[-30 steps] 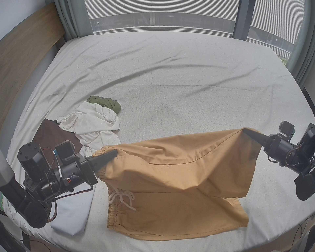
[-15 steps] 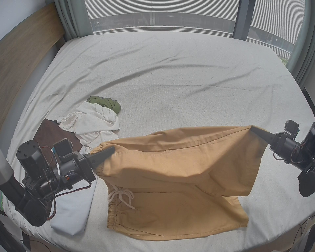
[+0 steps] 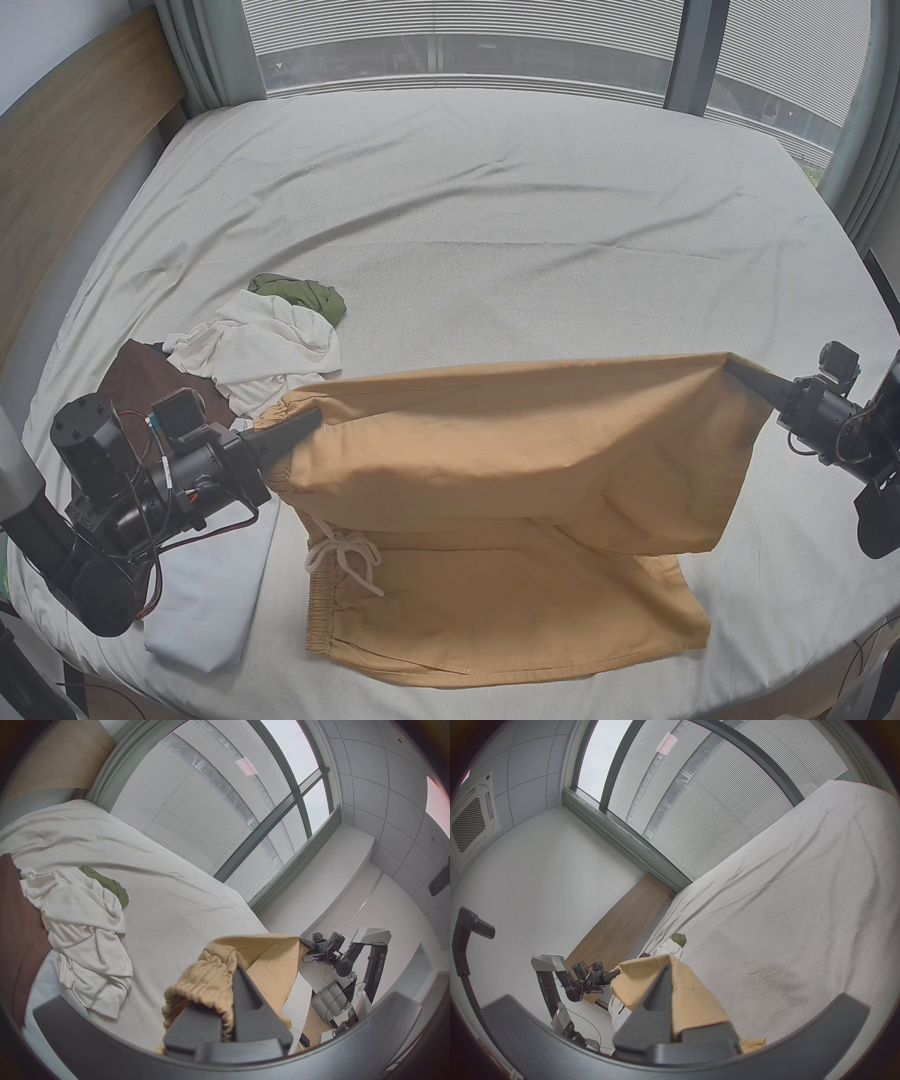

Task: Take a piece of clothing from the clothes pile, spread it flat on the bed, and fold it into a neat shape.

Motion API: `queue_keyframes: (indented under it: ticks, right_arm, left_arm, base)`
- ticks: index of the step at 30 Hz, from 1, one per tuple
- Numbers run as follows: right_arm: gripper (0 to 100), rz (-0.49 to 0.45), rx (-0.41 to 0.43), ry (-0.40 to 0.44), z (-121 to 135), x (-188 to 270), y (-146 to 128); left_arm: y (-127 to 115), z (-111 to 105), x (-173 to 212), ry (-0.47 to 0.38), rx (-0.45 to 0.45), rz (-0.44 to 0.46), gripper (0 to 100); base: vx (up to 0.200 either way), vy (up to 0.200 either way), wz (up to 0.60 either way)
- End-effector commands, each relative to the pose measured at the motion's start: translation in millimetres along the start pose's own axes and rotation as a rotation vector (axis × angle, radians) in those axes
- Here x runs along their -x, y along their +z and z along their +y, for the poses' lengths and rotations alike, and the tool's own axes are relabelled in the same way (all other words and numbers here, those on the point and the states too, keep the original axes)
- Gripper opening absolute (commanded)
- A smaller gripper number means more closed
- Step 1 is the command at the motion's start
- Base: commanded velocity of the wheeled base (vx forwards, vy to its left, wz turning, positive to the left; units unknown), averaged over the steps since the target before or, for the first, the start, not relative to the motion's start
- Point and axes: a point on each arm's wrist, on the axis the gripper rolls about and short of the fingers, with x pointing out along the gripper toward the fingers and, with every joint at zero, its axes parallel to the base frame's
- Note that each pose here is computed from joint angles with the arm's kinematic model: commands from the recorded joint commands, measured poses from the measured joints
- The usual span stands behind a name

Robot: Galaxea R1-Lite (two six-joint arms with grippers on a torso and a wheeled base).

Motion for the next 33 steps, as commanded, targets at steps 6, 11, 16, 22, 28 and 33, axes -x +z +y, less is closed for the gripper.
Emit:
queue_keyframes:
  ticks: [6, 11, 16, 22, 28, 33]
  right_arm:
    - [0, 0.007, -0.011, -0.007, -5, -1, -2]
    - [0, -0.006, -0.004, -0.017, -8, 0, 1]
    - [0, -0.006, -0.005, -0.018, -10, -1, 1]
    - [0, 0.011, -0.021, -0.027, -21, -10, -5]
    - [0, 0.01, -0.013, -0.006, -19, -19, -4]
    - [0, -0.03, 0.021, -0.009, -20, -26, 5]
  left_arm:
    - [7, 0, -2, -0.005, -0.016, -0.028, 0]
    - [11, 2, -6, -0.007, -0.028, -0.046, 0]
    - [13, 3, -8, -0.005, -0.033, -0.055, 0]
    - [13, 3, -8, -0.001, -0.043, -0.056, 0]
    - [12, 4, -7, 0.002, -0.076, -0.052, 0]
    - [18, 6, -5, 0.013, -0.086, -0.072, 0]
  base:
    - [0.0, 0.0, 0.0]
    - [0.0, 0.0, 0.0]
    - [0.0, 0.0, 0.0]
    - [0.0, 0.0, 0.0]
    - [0.0, 0.0, 0.0]
    - [0.0, 0.0, 0.0]
